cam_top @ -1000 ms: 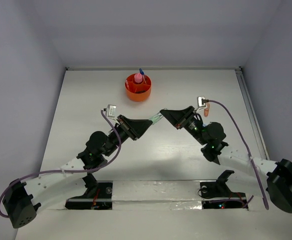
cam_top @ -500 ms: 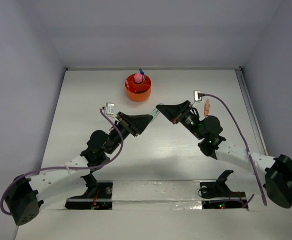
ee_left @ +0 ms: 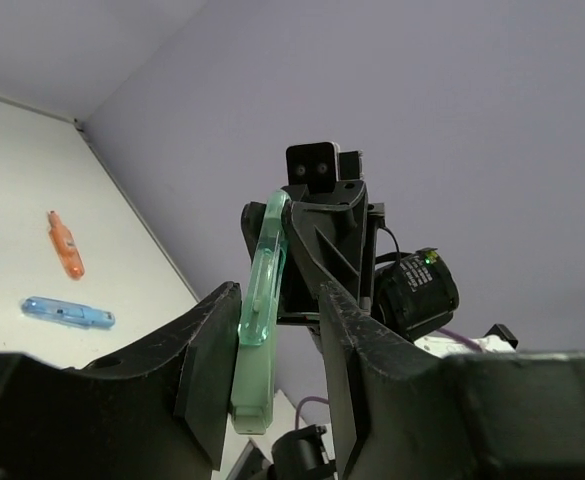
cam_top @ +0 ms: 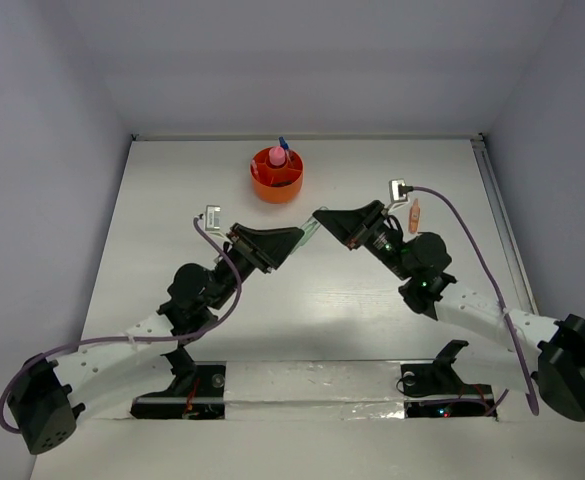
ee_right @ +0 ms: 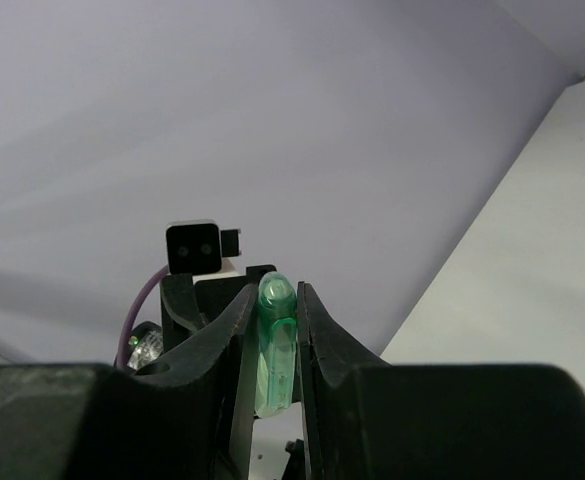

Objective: Sort the stationery into containers
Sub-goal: Close the pen cap on the pen.

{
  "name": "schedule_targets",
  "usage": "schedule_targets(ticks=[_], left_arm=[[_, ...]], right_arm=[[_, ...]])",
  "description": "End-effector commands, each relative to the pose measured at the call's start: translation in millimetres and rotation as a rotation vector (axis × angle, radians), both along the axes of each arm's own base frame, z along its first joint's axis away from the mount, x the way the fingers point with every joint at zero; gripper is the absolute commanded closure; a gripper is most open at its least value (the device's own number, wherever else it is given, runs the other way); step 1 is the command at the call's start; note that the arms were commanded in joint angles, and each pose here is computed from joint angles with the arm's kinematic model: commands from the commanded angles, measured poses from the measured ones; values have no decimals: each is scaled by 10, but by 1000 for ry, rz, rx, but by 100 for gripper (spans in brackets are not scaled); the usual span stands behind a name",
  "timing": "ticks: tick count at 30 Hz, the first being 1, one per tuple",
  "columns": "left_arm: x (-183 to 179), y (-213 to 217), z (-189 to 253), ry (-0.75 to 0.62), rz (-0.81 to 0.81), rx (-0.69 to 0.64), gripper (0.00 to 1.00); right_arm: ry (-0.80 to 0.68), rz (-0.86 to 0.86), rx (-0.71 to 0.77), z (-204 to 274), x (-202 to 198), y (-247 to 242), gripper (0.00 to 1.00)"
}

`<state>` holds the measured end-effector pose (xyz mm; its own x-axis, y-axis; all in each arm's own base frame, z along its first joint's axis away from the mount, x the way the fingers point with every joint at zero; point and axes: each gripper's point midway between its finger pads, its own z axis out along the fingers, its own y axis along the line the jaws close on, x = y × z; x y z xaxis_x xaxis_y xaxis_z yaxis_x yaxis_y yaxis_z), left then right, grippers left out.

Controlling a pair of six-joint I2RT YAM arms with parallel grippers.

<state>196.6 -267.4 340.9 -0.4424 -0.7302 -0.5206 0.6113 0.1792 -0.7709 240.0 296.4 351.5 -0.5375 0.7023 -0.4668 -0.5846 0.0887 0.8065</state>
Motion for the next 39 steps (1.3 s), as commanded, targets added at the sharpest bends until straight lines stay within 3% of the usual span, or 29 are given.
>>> schedule_targets(ticks=[1, 11, 19, 31, 35, 39], left_arm=[[-215, 196, 543, -112, -36, -186, 67], [-176, 74, 262, -36, -67, -123, 62], [-130, 41, 31, 3, -48, -26, 45], [-63, 64, -341, 77, -21, 25, 44], [-62, 132, -321, 60, -6, -9, 42], [-123, 108, -224, 24, -46, -64, 47]], right_arm=[[-8, -29, -64, -91, 53, 36, 100], [-33, -68, -74, -23, 30, -62, 100], [-51, -86, -97, -8, 10, -109, 100], [-71, -70, -53, 154, 0, -168, 100], [-82, -105, -44, 226, 24, -246, 100], [-84, -98, -29, 251, 26, -235, 100]])
